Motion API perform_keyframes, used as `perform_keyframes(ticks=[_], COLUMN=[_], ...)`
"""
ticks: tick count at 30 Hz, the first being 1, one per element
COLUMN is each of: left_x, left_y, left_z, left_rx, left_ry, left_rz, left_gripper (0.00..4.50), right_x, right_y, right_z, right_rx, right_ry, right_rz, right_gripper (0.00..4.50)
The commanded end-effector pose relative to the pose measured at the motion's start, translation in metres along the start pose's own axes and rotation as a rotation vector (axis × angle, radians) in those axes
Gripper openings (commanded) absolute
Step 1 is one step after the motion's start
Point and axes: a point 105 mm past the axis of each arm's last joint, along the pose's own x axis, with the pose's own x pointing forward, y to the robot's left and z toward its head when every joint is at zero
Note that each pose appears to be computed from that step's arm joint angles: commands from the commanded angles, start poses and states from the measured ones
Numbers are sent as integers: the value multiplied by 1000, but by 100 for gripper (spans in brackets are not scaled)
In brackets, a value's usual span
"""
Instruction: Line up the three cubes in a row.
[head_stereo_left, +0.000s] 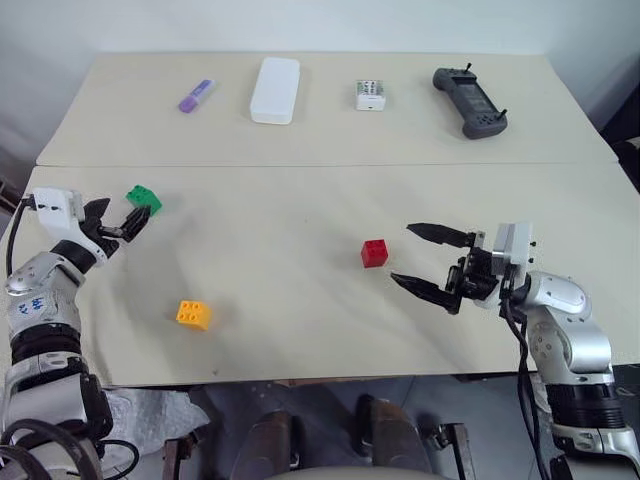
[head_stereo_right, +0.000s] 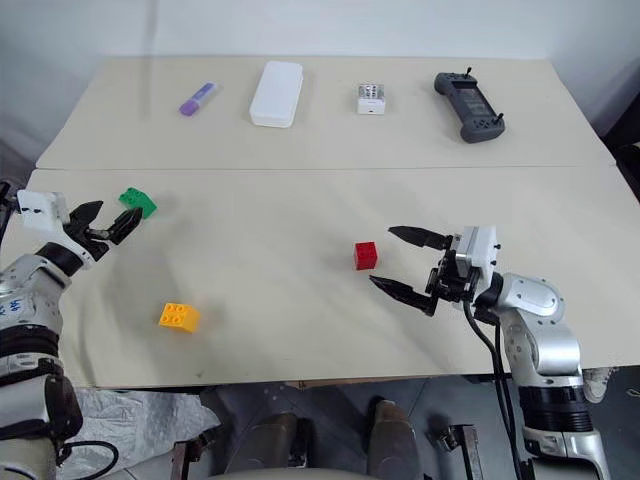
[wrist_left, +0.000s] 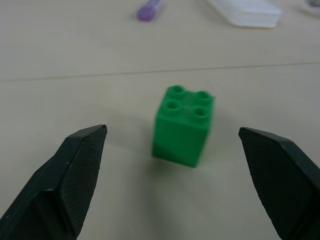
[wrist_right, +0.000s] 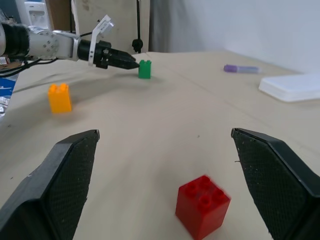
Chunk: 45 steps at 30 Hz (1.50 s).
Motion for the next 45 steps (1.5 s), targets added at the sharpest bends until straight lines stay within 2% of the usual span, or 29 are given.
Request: perform_keyframes(ticks=[1, 4, 6, 11, 15, 19, 23, 25, 29, 32, 38, 45], left_x=[3, 8, 12, 14, 11, 10, 7, 6, 15, 21, 28, 37], left_y=[4, 0, -2, -12, -13, -34, -94, -123, -181, -212, -238, -252], left_z=[9, 10, 12, 6, 17, 43, 59, 59, 56, 44, 4, -2], left_rx=[27, 35, 59, 57, 70, 96, 228, 277, 334, 364, 392, 373], left_ry=[-2, 1, -3, 46, 10, -87, -104, -79, -51, -17, 130, 128], left_rz=[-14, -42, -46, -128, -176, -377, -810, -987, -1221, -1308, -1357, -1336], left_gripper=[450, 450, 411, 266, 151, 148, 148, 148, 148, 148, 148, 148], right_x=[-2, -2, -1, 1, -2, -10, -29, -40, -68, -76, -73, -70], right_y=[2, 3, 5, 5, 5, 6, 5, 8, 11, 10, 9, 14], right_z=[14, 15, 14, 15, 13, 12, 14, 12, 3, 1, 2, 2], right_rx=[-57, -58, -59, -67, -66, -71, -73, -62, 5, 10, -13, -5], right_ry=[-22, -25, -22, -20, -2, 25, 65, 94, 164, 185, 179, 166], right_rz=[-18, -33, -34, -32, -28, -35, -59, -53, -55, -62, -69, -68], right_gripper=[444, 444, 450, 450, 450, 450, 450, 450, 450, 450, 450, 450])
